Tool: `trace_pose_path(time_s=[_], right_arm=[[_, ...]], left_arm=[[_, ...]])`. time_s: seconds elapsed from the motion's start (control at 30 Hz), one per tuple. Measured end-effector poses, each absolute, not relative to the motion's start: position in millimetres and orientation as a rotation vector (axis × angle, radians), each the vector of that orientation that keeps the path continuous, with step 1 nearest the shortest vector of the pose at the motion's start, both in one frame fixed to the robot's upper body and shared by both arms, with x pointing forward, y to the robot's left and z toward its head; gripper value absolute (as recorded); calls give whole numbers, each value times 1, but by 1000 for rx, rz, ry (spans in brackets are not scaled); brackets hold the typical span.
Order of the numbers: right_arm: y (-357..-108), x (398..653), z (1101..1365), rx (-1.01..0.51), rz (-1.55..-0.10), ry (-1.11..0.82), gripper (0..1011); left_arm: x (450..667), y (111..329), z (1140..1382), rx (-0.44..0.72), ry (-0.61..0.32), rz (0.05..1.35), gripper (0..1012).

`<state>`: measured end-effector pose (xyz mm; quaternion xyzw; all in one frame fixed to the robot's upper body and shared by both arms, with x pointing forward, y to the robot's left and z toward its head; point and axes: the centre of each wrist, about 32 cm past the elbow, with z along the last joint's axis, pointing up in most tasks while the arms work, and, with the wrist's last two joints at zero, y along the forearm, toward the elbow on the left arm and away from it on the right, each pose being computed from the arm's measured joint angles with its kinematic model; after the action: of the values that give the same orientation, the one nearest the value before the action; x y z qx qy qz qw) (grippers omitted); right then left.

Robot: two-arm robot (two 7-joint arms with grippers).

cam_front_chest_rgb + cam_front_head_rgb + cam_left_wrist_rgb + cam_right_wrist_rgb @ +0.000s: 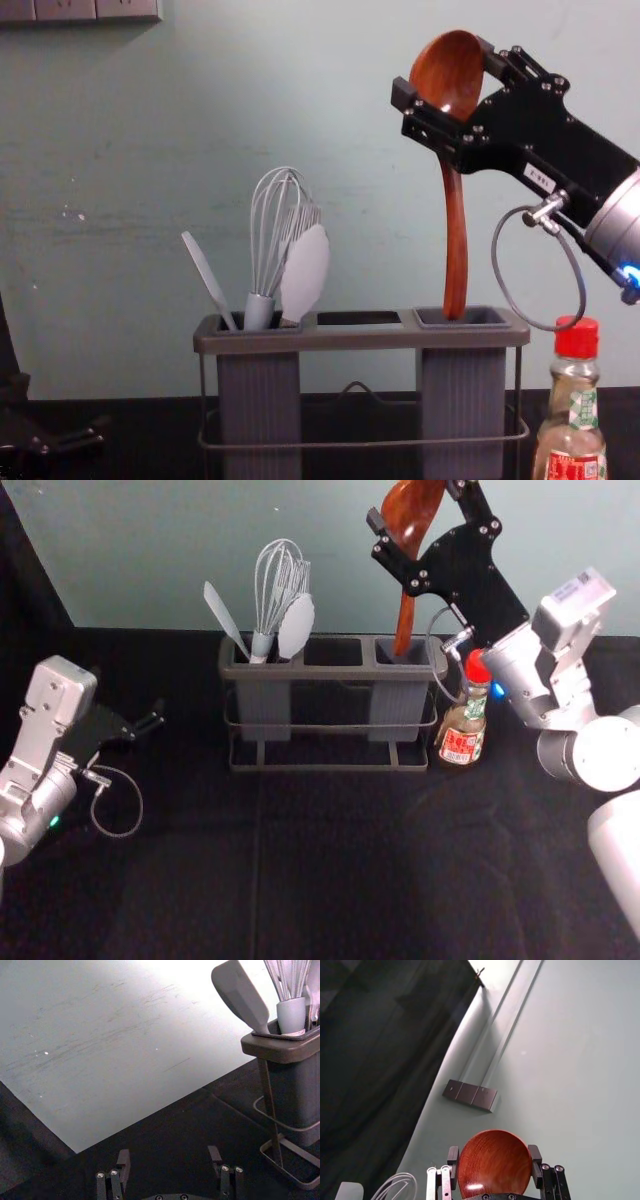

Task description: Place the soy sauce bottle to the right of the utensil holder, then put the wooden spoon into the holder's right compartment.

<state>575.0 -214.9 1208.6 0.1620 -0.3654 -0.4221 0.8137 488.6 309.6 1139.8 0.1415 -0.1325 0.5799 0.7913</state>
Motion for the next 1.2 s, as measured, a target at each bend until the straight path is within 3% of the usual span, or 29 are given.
trace_pose_path(time_s=[1.2], right_arm=[[-216,568,1142,324,-911,-692,842]], left_arm=[[489,310,1140,304,-285,1248,1011]])
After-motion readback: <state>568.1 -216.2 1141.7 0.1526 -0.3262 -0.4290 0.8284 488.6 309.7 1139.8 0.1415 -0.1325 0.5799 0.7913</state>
